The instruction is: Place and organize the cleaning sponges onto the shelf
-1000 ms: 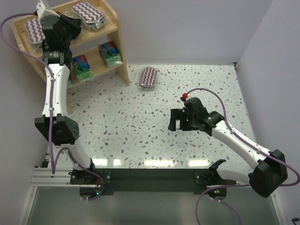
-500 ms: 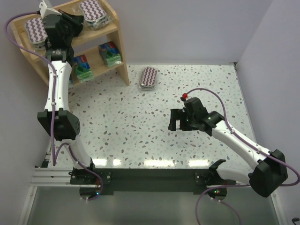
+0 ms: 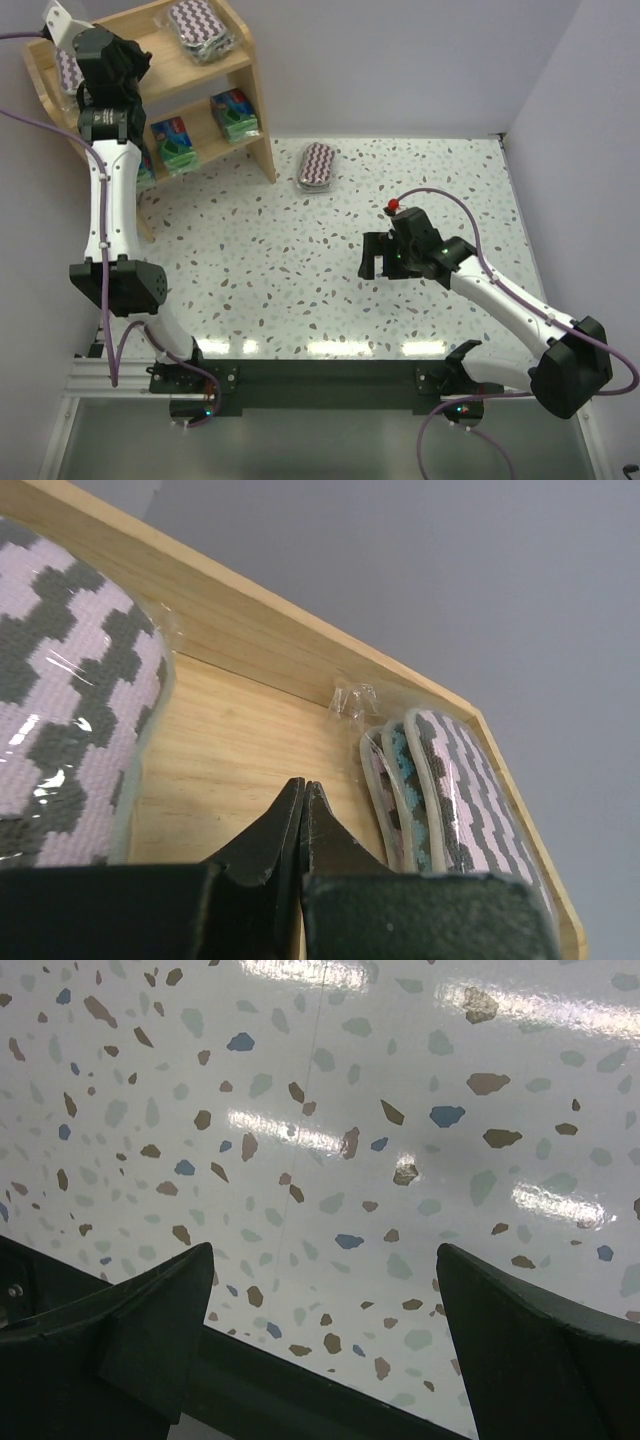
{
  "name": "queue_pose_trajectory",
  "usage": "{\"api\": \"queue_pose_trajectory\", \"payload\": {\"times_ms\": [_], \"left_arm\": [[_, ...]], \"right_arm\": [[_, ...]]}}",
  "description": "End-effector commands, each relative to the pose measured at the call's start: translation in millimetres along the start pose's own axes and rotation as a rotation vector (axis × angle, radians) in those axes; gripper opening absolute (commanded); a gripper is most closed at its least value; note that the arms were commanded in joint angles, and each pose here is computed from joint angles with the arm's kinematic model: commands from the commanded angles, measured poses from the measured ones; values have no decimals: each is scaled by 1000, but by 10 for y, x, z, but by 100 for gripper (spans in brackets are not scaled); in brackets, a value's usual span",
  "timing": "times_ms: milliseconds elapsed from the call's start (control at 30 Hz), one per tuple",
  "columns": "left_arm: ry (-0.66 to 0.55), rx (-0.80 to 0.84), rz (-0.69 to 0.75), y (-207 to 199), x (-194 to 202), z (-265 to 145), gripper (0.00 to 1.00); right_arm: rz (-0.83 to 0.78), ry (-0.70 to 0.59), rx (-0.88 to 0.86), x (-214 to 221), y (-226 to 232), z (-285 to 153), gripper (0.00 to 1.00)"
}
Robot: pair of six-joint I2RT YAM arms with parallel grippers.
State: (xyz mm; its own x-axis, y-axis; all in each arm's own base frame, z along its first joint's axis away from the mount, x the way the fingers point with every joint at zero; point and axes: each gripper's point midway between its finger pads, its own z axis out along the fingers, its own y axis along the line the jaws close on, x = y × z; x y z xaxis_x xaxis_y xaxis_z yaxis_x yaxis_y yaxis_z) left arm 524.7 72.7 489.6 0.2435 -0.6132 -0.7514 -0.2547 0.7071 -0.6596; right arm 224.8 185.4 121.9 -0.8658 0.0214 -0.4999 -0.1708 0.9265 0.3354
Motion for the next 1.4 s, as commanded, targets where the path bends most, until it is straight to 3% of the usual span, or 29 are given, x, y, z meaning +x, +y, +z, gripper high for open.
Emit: {"api": "queue_pose_trajectory", "payload": {"times_ms": [0, 100, 233, 367, 600, 667, 700, 767, 800, 833, 900, 967, 1000, 1133, 1267, 1367], "left_arm": [[-53, -53, 57, 141, -209, -83, 0], [-30, 28, 44, 66, -124, -21, 0], [19, 258, 23, -325, 8, -93, 0], [-70, 441, 12, -712, -268, -434, 0], [-87, 544, 48, -903, -423, -810, 0], [-77, 598, 37, -992, -460, -1005, 0], [-20, 624, 26, -972, -281, -1065, 0], [-21, 701, 29, -1058, -309, -1405, 0], [56, 728, 28, -1000, -31, -1493, 0], [50, 774, 34, -1055, -86, -1750, 0], [146, 808, 60, -969, 264, -1959, 0], [185, 836, 78, -903, 343, -2274, 2], [256, 846, 92, -801, 618, -2375, 2], [355, 814, 119, -389, 913, -2812, 0], [445, 731, 175, 33, 1220, -2996, 0], [508, 700, 201, 236, 1385, -3119, 0]], "right_arm": [[-5, -21, -32, -62, 57, -9, 96], [-3, -27, -31, -57, 44, -30, 96], [6, -36, -18, -50, 16, -36, 96], [17, -62, -10, -116, 20, -47, 97], [26, -87, -10, -272, 78, 51, 97], [37, -111, -5, -351, 92, 60, 98], [45, -138, -3, -428, 101, 79, 98], [55, -159, 13, -549, 106, 145, 99], [66, -181, 13, -641, 119, 169, 99], [74, -181, 23, -735, 131, 246, 99], [103, -232, -1, -1014, 213, 279, 99], [129, -217, -7, -1137, 217, 484, 99], [159, -239, -16, -1275, 220, 554, 99], [201, -345, -96, -1844, 392, 804, 99], [252, -334, -102, -2137, 404, 1403, 99], [280, -379, -126, -2496, 515, 1588, 99]]}}
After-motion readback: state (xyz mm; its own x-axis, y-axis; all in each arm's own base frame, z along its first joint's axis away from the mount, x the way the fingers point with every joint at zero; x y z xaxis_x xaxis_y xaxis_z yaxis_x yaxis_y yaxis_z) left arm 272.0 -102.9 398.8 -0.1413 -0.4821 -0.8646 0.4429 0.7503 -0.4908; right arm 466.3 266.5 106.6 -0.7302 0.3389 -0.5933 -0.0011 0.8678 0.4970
